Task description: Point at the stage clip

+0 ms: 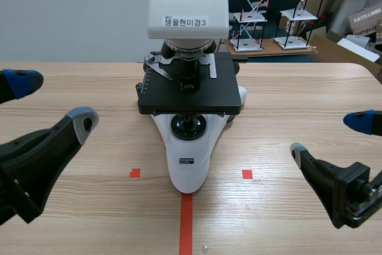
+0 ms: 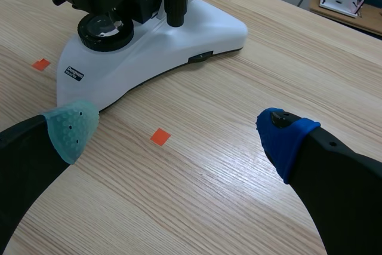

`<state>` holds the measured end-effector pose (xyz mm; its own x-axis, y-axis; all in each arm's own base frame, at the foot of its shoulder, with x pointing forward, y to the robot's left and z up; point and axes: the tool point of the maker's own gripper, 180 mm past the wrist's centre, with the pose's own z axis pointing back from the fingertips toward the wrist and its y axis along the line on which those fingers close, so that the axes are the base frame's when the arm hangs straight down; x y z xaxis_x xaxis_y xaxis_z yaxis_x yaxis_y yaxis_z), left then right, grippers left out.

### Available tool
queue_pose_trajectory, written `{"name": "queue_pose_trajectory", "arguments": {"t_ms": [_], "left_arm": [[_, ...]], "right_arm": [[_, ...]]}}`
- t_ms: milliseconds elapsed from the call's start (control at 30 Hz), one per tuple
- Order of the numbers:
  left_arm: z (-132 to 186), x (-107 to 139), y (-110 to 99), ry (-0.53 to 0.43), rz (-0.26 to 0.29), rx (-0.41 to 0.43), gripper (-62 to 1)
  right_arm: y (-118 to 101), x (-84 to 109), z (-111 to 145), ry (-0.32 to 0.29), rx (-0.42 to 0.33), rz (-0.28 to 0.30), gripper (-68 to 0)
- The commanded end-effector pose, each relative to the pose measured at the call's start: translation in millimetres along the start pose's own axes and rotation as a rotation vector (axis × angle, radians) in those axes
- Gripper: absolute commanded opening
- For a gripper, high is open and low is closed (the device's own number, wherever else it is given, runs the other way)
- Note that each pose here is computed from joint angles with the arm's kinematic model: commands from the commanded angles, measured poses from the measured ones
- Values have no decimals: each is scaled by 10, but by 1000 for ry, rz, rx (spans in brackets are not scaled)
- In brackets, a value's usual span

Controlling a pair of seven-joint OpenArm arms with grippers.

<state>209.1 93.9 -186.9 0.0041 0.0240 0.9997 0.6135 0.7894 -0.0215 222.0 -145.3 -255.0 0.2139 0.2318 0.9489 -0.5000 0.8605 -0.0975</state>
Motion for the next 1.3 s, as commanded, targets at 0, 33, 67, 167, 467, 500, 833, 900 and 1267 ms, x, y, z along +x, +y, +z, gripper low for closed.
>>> {"name": "queue_pose_trajectory", "arguments": {"t_ms": [0,33,67,167,467,500,833,900,1267], "left_arm": [[8,37,-15,-18,11,0,-11],[7,18,-16,-7,11,-1,-11],[7,17,-16,-7,11,-1,-11],[6,10,-16,-3,11,-1,-11],[6,5,-16,0,11,-1,-11],[6,5,-16,0,11,-1,-11],[6,5,-16,0,11,-1,-11],[6,5,-16,0,11,-1,-11],[6,5,-16,0,11,-1,-11]], "right_arm": [[-5,106,1,-30,3,14,-93],[-5,107,1,-31,3,13,-93],[-6,107,1,-31,3,13,-93],[-7,116,0,-36,2,13,-93],[-6,143,2,-51,3,13,-93],[-6,143,2,-51,3,13,-93],[-6,157,2,-59,3,13,-93],[-6,157,2,-59,3,13,-93],[-6,156,2,-58,3,13,-93]]}}
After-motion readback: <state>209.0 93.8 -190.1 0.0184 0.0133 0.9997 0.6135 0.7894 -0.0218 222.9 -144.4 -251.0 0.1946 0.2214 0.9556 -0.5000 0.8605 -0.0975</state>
